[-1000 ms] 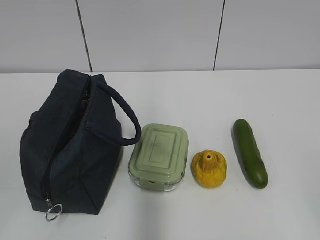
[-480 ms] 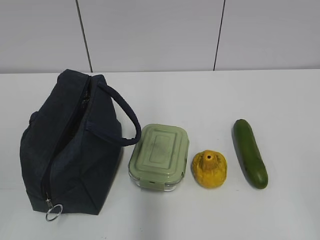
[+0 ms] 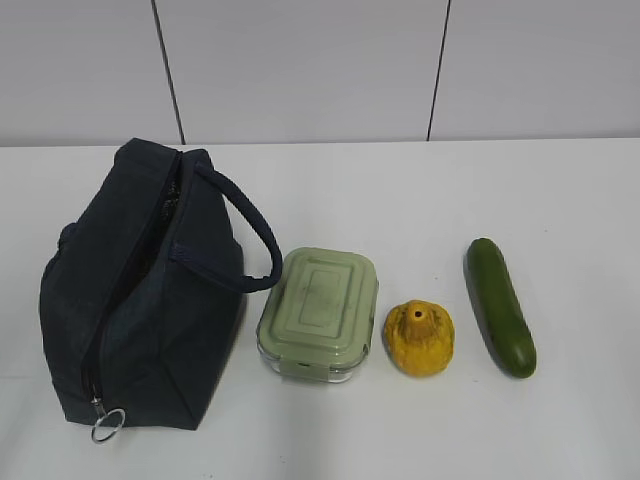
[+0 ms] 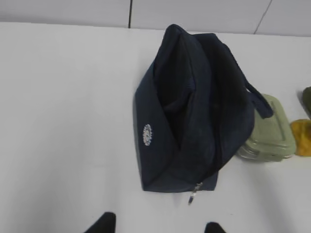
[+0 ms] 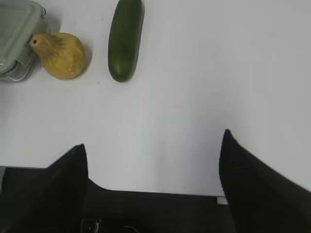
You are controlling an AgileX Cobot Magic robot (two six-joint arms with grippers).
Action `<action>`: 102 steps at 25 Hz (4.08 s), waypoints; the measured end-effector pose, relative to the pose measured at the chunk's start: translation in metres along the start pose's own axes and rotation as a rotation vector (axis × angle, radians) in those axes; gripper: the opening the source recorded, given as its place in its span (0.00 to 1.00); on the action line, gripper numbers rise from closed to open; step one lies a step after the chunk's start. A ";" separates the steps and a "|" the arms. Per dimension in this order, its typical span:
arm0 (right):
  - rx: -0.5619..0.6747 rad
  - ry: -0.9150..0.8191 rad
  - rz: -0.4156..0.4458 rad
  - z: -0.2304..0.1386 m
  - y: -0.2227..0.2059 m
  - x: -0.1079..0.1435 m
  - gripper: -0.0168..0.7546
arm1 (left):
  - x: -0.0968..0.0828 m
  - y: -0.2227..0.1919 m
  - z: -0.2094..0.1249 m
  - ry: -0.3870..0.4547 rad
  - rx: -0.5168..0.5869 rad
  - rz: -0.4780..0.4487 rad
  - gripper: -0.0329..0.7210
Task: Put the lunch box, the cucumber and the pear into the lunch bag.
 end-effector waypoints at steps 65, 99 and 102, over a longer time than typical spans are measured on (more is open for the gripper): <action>0.611 0.071 0.085 0.076 -0.228 0.059 0.77 | -0.032 -0.183 0.056 -0.047 0.283 -0.419 0.05; 0.651 0.110 -0.220 0.060 -0.320 0.074 0.77 | -0.031 -0.183 0.054 -0.066 0.292 -0.412 0.05; 0.661 0.113 -0.221 0.054 -0.328 0.074 0.77 | -0.031 -0.183 0.054 -0.067 0.292 -0.412 0.05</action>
Point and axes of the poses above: a point on each arm's last joint axis where the gripper is mounted, y pointing back along that axis away from the gripper, x along the wrist's bending axis when the last joint is at zero, z = x × y, the point moved 8 cm from there along -y, pointing out along that axis toward the gripper, and after that the axes turned 9 degrees about -y, right-handed, at the moved point
